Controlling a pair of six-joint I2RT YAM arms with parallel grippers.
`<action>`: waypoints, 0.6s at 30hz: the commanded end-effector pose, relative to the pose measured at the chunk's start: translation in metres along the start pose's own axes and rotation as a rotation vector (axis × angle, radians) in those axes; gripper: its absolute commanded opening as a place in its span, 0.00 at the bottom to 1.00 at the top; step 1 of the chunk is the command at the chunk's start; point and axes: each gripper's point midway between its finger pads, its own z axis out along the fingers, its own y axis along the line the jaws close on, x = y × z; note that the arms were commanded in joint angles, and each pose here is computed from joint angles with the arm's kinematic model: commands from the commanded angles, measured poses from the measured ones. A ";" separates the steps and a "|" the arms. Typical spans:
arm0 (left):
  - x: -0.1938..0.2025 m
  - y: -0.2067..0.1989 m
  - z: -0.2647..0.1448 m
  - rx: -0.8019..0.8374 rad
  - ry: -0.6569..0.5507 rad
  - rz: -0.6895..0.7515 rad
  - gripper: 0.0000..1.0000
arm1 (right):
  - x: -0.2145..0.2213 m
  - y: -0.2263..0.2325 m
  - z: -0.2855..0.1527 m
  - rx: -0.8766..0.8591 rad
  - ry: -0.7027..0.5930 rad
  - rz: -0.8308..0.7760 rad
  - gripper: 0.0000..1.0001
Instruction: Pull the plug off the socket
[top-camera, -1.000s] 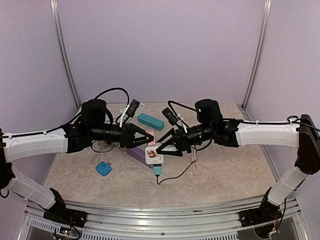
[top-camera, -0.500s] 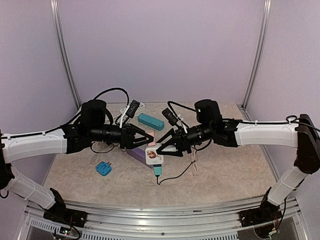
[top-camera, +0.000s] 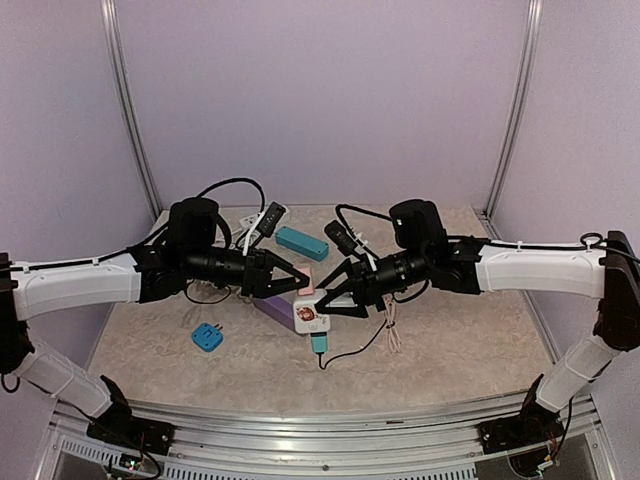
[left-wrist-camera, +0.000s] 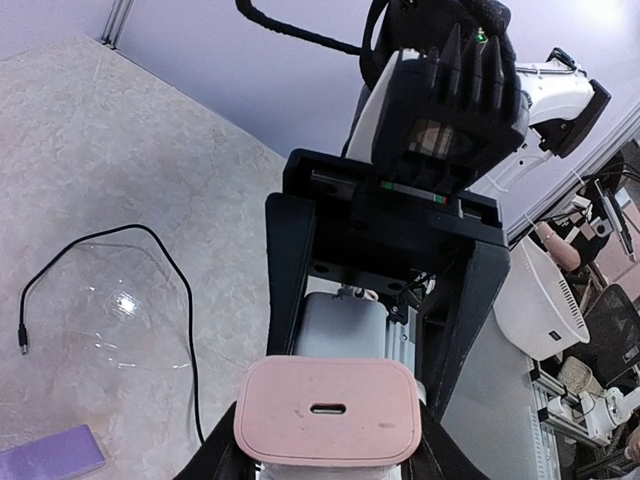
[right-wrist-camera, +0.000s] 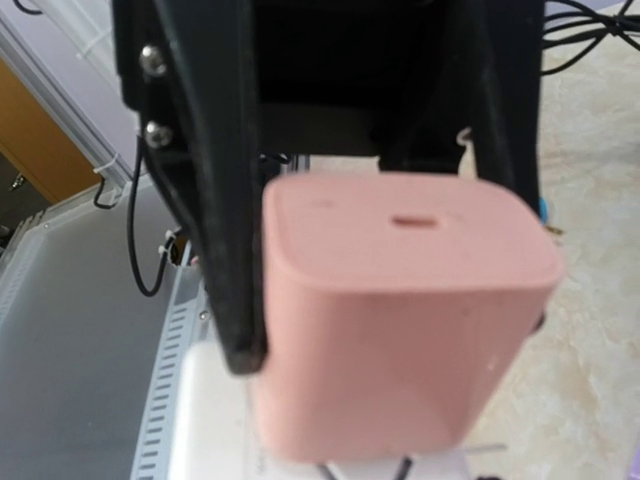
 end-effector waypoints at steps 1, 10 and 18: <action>-0.006 0.037 -0.014 -0.126 -0.013 -0.137 0.11 | 0.011 -0.012 -0.015 0.102 0.053 0.025 0.00; -0.001 0.048 -0.010 -0.125 0.004 -0.182 0.10 | 0.005 -0.004 -0.017 0.108 0.048 -0.009 0.00; -0.004 0.041 -0.014 -0.138 -0.026 -0.103 0.10 | 0.004 -0.026 -0.017 0.165 0.026 0.087 0.00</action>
